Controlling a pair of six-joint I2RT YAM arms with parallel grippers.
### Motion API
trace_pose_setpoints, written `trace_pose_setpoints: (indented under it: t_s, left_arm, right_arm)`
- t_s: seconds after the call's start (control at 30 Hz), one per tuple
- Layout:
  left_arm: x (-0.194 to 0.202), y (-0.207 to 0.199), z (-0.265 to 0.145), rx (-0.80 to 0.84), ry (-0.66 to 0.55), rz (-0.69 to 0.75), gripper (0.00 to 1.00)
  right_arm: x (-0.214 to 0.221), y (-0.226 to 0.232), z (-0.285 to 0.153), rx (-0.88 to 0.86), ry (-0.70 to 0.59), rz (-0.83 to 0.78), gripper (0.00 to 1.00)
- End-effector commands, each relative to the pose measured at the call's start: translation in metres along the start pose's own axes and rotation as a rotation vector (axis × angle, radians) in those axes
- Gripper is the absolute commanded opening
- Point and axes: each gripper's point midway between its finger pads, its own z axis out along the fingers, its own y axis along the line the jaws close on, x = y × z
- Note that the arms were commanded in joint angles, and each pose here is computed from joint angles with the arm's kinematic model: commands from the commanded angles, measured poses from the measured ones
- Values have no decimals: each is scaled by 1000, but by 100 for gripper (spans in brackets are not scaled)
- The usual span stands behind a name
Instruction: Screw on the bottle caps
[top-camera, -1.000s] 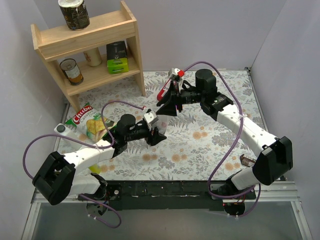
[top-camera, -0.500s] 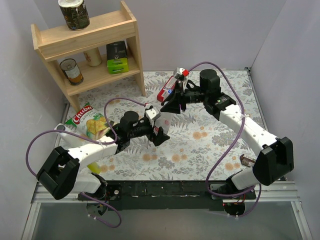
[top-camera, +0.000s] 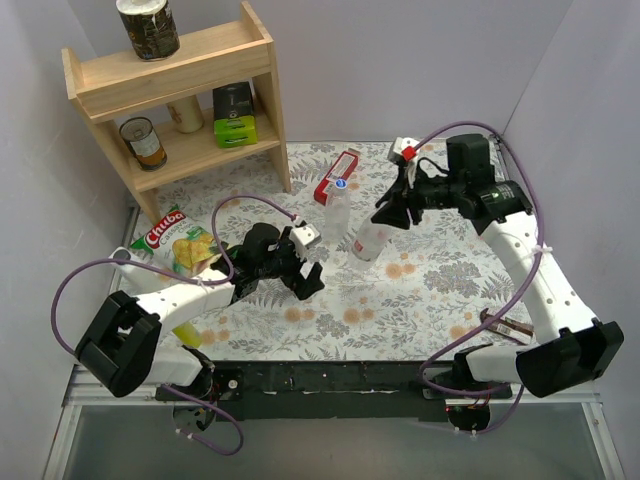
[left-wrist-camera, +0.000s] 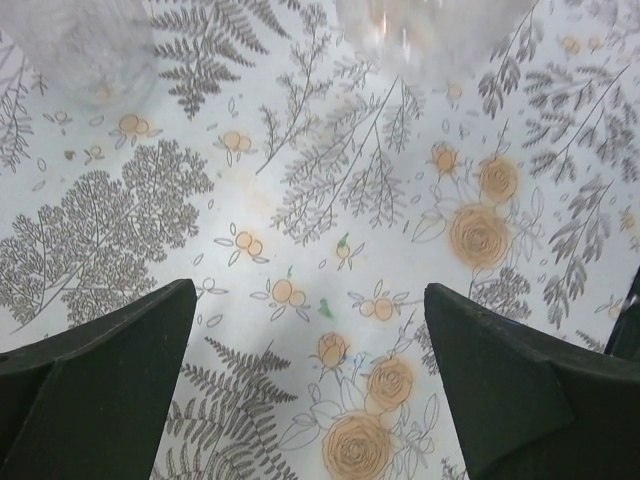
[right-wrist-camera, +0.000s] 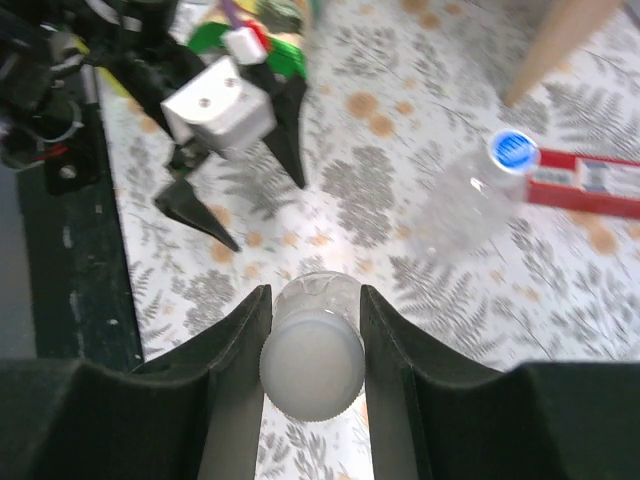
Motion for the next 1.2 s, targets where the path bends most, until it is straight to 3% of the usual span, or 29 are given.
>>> trace_pose_setpoints:
  t_s: [0.0,0.2,0.53,0.73,1.17]
  left_arm:
    - [15,2,-6,21,87,92,98]
    - [37,4,-7,32,178,114,98]
    - [45,-13,-14,100,174,92,98]
    - [53,-13,-16,97,186,90,98]
    - [59,-10,-14,89,206,93,98]
  right_arm:
    - [13,-40,-36,162,64,1,8]
    - [9,-83,-60,288,95,-47,4]
    - [23,-135,-58,390,174,-122,2]
    - [24,-153,-42,373,113,-123,4]
    - [63,-172,-26,376,134,-43,13]
